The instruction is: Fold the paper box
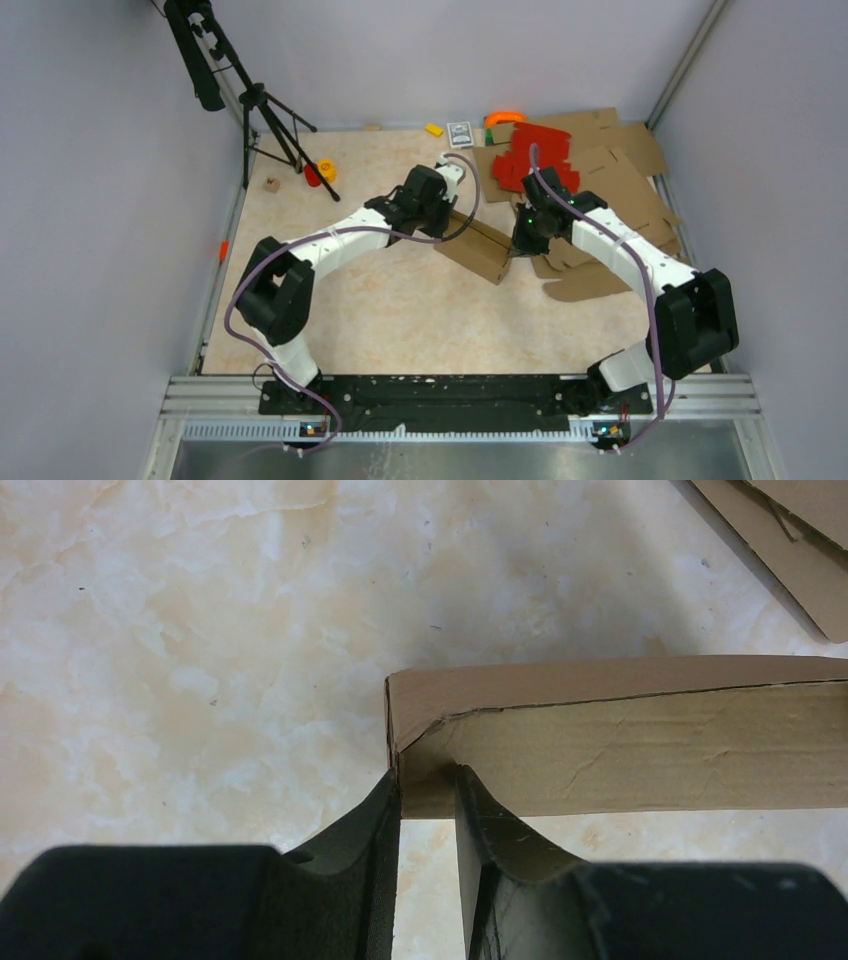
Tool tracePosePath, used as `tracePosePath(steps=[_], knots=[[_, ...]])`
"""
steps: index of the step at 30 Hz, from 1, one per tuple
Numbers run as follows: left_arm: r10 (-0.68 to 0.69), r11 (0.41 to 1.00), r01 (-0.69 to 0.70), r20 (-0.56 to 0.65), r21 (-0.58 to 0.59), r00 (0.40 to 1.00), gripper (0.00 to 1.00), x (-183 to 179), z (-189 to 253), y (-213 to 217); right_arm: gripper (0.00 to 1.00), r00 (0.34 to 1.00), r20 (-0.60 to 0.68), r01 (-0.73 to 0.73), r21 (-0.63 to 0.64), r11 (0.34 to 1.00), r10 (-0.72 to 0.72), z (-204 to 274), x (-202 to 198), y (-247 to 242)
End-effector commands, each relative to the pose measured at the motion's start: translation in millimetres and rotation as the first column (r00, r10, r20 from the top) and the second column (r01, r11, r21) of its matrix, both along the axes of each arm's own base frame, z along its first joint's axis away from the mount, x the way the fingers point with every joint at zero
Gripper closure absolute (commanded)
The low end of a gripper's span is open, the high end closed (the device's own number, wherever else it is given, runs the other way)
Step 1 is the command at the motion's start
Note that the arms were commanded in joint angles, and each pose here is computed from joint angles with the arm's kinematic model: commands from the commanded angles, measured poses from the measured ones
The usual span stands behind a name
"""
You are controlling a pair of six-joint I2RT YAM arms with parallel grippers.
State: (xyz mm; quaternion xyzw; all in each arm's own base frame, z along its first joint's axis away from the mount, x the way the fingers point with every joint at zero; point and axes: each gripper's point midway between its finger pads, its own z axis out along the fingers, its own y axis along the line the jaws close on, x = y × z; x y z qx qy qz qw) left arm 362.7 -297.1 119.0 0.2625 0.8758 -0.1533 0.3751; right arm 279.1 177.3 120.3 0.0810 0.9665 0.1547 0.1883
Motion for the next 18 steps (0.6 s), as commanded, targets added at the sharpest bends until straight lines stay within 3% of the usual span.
tracePosePath(steps=[1, 7, 18], knots=[[-0.043, 0.999, 0.042, -0.054, -0.013, 0.998, 0.73, -13, -8, -18, 1.00, 0.998, -0.015, 0.053, 0.043, 0.998, -0.053, 1, 7, 8], [-0.029, 1.000, 0.028, -0.065, -0.011, 0.997, 0.74, -13, -10, -19, 1.00, 0.996, -0.003, 0.092, 0.043, 0.995, -0.092, -1, 5, 4], [-0.002, 1.000, 0.000, -0.096, -0.013, 0.995, 0.74, -16, -15, -18, 1.00, 0.991, 0.057, 0.128, -0.090, 0.988, -0.123, -12, -14, 7]])
